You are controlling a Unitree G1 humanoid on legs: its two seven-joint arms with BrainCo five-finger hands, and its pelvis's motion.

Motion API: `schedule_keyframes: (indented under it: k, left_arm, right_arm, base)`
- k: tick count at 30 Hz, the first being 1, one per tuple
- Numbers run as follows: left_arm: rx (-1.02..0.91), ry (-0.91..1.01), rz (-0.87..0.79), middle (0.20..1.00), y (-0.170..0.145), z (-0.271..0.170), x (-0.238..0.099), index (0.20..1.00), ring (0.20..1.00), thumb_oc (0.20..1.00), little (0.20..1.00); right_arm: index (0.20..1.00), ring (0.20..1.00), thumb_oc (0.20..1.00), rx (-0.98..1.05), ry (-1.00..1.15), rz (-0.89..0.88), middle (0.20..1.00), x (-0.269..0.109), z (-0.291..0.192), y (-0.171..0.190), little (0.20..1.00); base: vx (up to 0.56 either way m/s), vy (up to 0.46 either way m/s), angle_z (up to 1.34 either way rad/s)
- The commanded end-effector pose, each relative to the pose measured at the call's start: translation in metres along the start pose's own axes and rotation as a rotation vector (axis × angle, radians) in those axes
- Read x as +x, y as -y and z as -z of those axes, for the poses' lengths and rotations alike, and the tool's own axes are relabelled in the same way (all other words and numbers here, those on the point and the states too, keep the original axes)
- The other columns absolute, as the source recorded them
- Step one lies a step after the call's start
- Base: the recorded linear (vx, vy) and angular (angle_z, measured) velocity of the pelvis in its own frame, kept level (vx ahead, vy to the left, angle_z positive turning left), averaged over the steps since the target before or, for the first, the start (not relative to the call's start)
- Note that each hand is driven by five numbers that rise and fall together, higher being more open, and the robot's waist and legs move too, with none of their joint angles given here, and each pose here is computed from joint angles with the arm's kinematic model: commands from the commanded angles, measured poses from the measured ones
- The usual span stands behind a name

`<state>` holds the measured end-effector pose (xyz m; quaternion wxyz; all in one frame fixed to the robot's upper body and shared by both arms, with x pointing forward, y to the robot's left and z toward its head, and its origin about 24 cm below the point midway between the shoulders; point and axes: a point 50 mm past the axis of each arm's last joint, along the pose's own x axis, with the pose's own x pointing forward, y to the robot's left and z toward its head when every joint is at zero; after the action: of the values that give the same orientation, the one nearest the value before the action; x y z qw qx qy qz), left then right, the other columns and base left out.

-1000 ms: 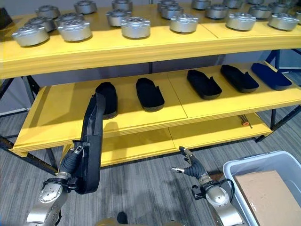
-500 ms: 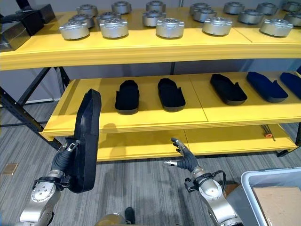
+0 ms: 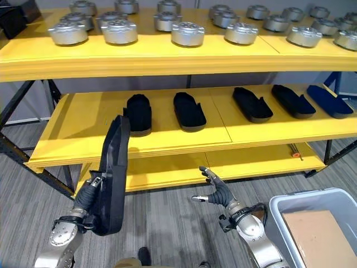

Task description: Move parts from the plastic box to the shelf.

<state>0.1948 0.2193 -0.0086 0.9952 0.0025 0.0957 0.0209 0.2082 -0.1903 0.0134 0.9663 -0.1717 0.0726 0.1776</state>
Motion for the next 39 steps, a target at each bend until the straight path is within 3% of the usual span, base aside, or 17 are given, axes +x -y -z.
schedule_keyframes:
  k: [1, 19, 31, 39]
  left_arm:
    - [0.002, 0.232, 0.0, 0.2, -0.002, -0.044, 0.013, 0.2, 0.2, 0.2, 0.2]
    - [-0.01, 0.162, 0.028, 0.2, -0.007, -0.041, 0.017, 0.2, 0.2, 0.2, 0.2]
    - [0.004, 0.172, -0.111, 0.2, -0.022, -0.031, 0.008, 0.2, 0.2, 0.2, 0.2]
    - [0.008, 0.186, -0.05, 0.2, -0.027, -0.037, 0.011, 0.2, 0.2, 0.2, 0.2]
  right_arm:
    - [1.0, 1.0, 1.0, -0.037, 0.153, 0.019, 1.0, 0.012, -0.025, 0.009, 1.0]
    - [1.0, 1.0, 1.0, -0.078, 0.115, 0.136, 1.0, 0.01, -0.02, 0.029, 1.0]
    - [1.0, 1.0, 1.0, -0.136, 0.093, 0.079, 1.0, -0.006, -0.013, 0.027, 1.0]
    - [1.0, 1.0, 1.0, -0.079, 0.118, 0.097, 1.0, -0.003, -0.014, 0.028, 1.0]
  base:
    - [0.28, -0.125, 0.15]
    - [0.17, -0.092, 0.12]
    - [0.05, 0.311, -0.13]
    - [0.05, 0.358, 0.09]
